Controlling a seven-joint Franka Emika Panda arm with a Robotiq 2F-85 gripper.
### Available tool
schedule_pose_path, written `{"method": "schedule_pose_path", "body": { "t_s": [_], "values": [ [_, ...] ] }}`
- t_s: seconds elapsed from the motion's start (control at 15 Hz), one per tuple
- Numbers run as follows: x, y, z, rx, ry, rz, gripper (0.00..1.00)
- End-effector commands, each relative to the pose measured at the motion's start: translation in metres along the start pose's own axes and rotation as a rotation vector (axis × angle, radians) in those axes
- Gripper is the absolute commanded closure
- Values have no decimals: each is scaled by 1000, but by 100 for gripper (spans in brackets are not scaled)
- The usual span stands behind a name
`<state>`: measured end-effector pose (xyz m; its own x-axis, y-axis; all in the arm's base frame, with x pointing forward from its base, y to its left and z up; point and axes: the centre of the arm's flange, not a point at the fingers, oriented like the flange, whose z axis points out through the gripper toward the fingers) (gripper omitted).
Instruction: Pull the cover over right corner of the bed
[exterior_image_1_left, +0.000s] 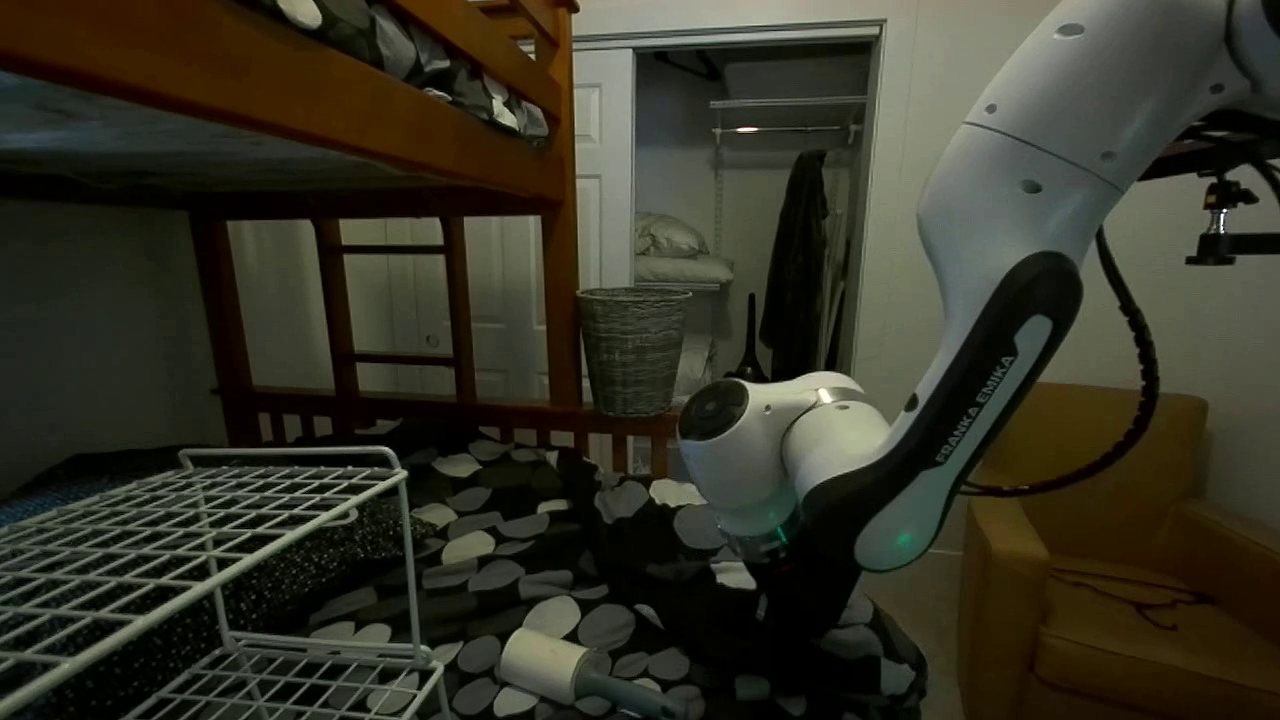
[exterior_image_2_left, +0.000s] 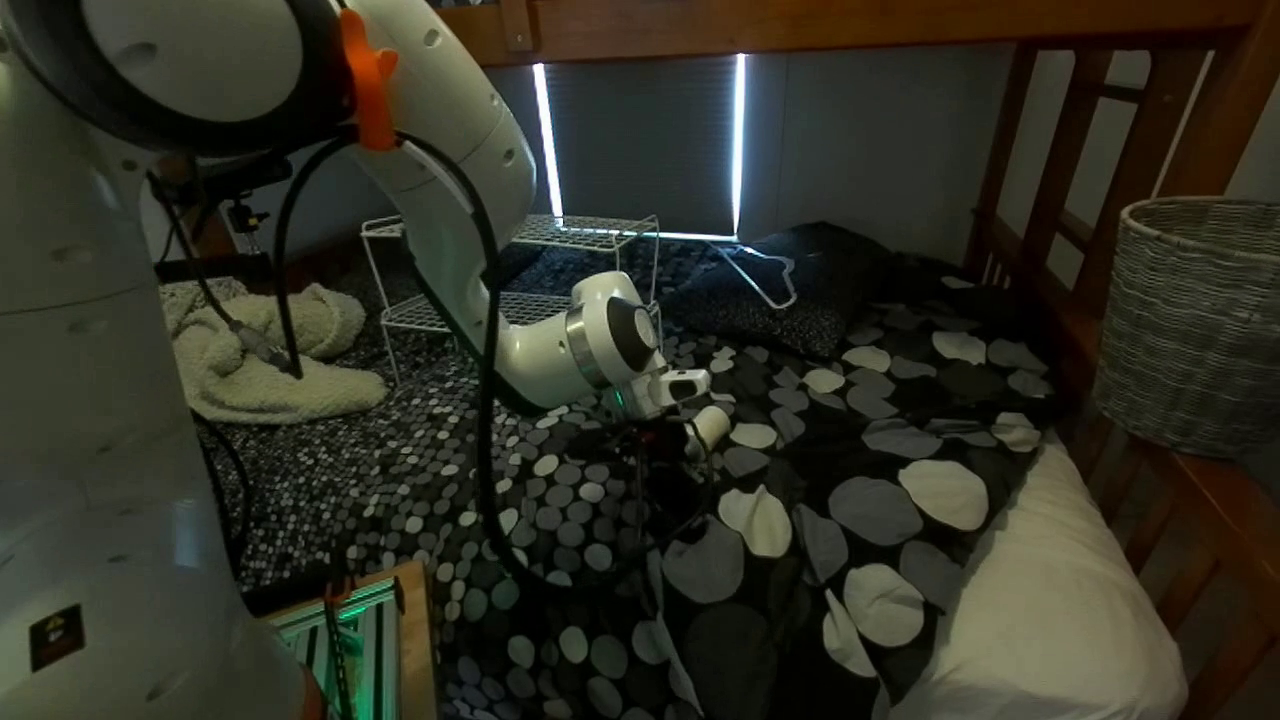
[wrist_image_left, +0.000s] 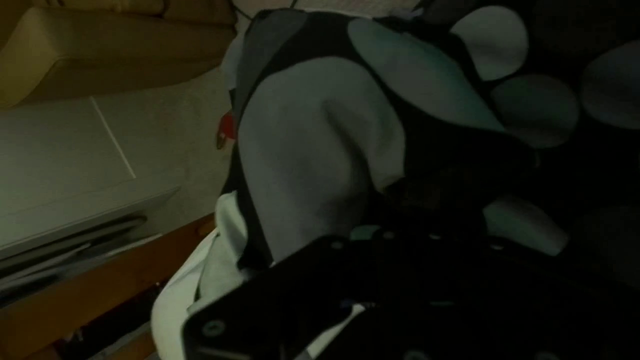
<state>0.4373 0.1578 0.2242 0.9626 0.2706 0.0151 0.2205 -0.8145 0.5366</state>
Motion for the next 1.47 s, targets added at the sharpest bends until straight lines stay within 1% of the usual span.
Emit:
{"method": "schedule_pose_path", "body": {
  "t_s": [0.0,0.13,0.2,0.27,0.4,0.8,0.87,0.93,1.07,1.13,1.2,1.27,1.4],
  "values": [
    [-31,67,-4,-90,60,13,99],
    [-41,97,-2,-130,60,62,99],
    [-15,66,-1,-89,48,32,97],
    [-19,80,0,-102,50,49,97],
    [-26,92,0,-111,51,66,97],
    [-28,91,-1,-111,52,62,97],
    [-28,91,-1,-111,52,62,99],
    [-24,99,10,-128,35,89,99],
    [-25,125,44,-156,-29,137,99],
    [-29,140,60,-146,-74,172,99],
    [-33,156,76,-159,-86,220,99],
    [-36,172,90,-156,-101,265,99],
    [-36,199,118,-135,-94,368,99]
  ]
}}
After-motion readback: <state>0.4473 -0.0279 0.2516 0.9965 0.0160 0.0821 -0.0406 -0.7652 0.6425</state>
